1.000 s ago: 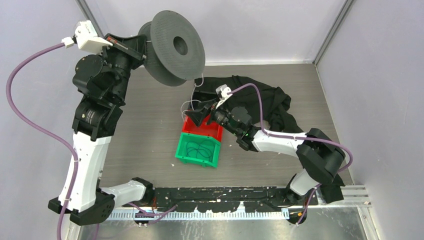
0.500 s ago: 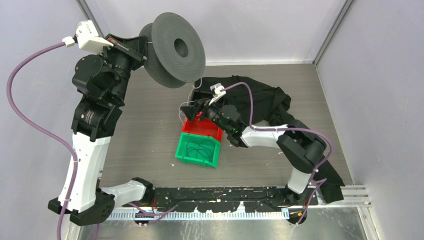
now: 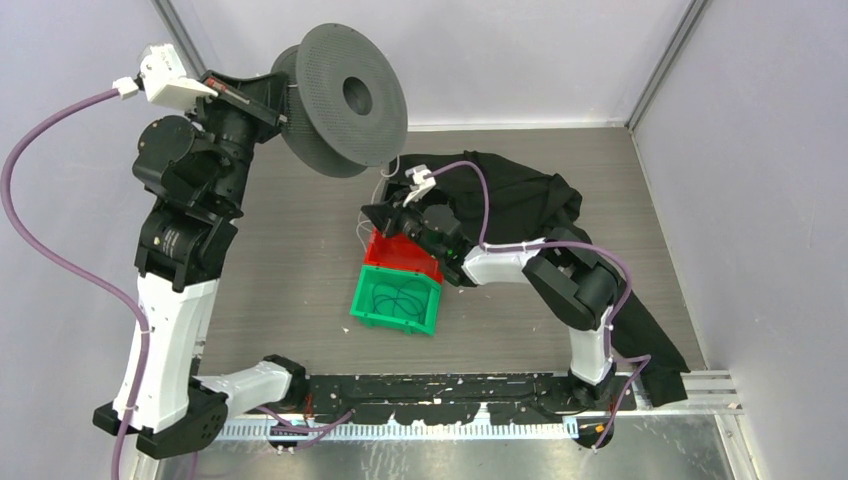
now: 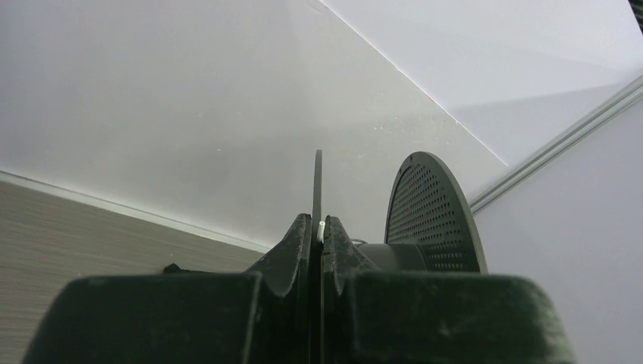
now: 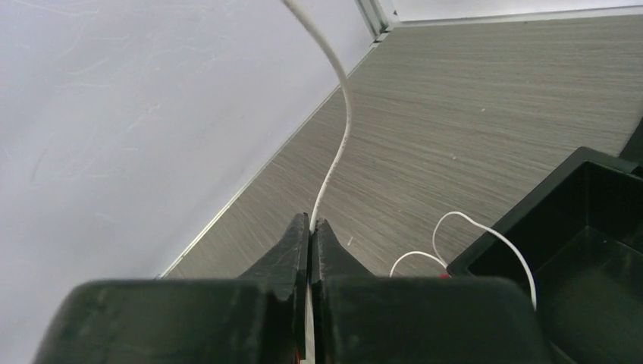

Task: Wrap the cables

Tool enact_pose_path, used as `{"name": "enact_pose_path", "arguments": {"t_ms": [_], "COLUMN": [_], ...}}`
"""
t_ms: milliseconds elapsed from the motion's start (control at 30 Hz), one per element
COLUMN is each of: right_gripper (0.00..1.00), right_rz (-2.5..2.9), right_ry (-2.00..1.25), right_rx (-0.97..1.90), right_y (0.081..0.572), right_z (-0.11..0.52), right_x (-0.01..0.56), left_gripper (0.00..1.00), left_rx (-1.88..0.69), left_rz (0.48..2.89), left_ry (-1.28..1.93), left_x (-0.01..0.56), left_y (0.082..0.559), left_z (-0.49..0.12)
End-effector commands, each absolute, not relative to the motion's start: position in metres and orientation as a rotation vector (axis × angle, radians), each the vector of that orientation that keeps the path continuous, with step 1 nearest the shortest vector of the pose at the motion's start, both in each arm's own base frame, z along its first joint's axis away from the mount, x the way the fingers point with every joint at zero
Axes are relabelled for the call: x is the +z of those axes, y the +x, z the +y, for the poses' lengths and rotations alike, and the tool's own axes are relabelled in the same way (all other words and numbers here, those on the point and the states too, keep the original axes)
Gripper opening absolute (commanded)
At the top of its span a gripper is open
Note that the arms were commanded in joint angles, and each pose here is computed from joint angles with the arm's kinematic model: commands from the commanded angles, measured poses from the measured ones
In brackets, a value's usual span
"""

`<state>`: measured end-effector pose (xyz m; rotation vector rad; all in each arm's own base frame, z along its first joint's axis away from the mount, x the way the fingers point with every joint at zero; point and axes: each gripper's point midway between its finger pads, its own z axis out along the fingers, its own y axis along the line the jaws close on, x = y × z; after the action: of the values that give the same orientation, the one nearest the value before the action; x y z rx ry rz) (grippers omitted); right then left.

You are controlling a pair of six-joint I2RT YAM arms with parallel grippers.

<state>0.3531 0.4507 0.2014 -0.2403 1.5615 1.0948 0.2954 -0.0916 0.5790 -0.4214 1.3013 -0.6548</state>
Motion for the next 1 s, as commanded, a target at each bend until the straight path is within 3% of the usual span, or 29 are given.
{"name": "enact_pose_path", "arguments": {"t_ms": [0,300,633,967], "right_gripper": [0.01,0.01,0.01,0.0], "right_rz": [1.496,1.667,1.743,1.606], "right_ry": [-0.254,-0.461,-0.836,-1.128], "right_rx": [1.139,1.102,1.206,1.0], "right_y": [0.346,0.283,0.18,0.149], "right_z": [0.45,0.411,0.383,0.328], "right_x": [0.24,0.265,0.308,0.377], "left_gripper": [0.0,0.01,0.0,0.0], "left_rx": [-0.692,-0.493,-0.254,-0.043], "left_rz": [1.124,1.128,1.134,1.273], "left_ry": [-0.439,-0.518,-0.593,-0.404], "left_x": [0.627,0.61,0.587,0.551], "left_y": [0.268,0.321,0.381,0.42], "left_z": [-0.074,-0.063,-0.056,-0.084]}}
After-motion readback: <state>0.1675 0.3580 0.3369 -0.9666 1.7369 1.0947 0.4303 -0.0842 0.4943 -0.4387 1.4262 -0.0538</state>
